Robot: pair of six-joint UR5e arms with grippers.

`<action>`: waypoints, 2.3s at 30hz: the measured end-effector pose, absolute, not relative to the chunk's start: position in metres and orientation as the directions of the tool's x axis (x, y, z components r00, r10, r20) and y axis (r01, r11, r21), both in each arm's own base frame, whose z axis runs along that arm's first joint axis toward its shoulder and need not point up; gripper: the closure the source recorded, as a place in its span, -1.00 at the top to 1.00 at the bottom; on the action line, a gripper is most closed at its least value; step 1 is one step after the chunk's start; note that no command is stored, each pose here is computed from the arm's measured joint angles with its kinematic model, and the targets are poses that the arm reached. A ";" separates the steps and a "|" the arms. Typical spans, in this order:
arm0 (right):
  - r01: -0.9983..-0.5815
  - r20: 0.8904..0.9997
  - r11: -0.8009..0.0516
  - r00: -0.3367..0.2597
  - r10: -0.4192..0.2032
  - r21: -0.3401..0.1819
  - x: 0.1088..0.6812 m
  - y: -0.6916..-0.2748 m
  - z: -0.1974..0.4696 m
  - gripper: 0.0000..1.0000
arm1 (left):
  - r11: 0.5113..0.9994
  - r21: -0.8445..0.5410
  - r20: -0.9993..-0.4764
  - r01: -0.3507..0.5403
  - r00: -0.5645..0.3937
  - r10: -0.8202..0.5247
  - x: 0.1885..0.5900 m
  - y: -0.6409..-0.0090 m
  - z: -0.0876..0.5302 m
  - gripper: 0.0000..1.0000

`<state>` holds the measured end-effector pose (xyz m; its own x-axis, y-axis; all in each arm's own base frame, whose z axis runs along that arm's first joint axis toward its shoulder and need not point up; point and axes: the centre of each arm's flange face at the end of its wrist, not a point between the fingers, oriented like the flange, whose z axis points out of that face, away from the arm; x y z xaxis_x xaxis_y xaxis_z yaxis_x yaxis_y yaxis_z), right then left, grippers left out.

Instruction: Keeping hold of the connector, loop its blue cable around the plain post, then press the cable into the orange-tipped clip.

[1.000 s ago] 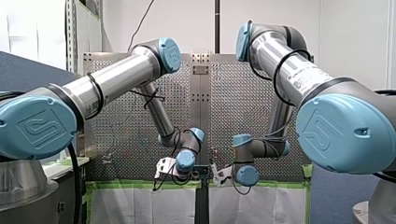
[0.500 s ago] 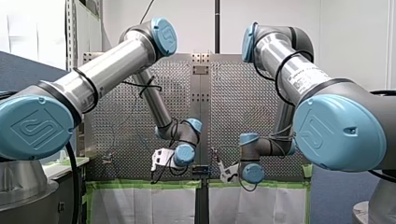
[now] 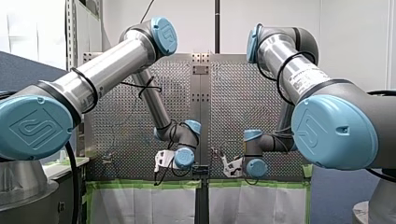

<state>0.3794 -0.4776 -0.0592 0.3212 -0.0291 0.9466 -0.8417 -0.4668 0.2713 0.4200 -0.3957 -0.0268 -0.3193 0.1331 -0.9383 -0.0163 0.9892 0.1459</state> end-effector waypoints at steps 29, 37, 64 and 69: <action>-0.868 0.949 -0.418 0.313 -0.042 0.268 0.357 -0.527 -0.045 -1.00 | 0.999 -0.040 -0.993 0.024 -0.115 -0.038 0.465 -0.423 -0.008 -1.00; -0.874 0.950 -0.407 0.310 -0.043 0.267 0.352 -0.536 -0.042 -1.00 | 0.998 -0.023 -0.990 0.055 -0.143 -0.015 0.464 -0.436 -0.022 -1.00; -0.869 0.946 -0.435 0.308 -0.102 0.236 0.335 -0.536 -0.047 -1.00 | 0.996 0.031 -0.976 0.078 -0.212 0.047 0.444 -0.460 -0.034 -1.00; -0.874 0.954 -0.441 0.279 -0.109 0.205 0.328 -0.542 -0.046 -1.00 | 0.996 0.032 -0.976 0.087 -0.212 0.050 0.439 -0.464 -0.034 -1.00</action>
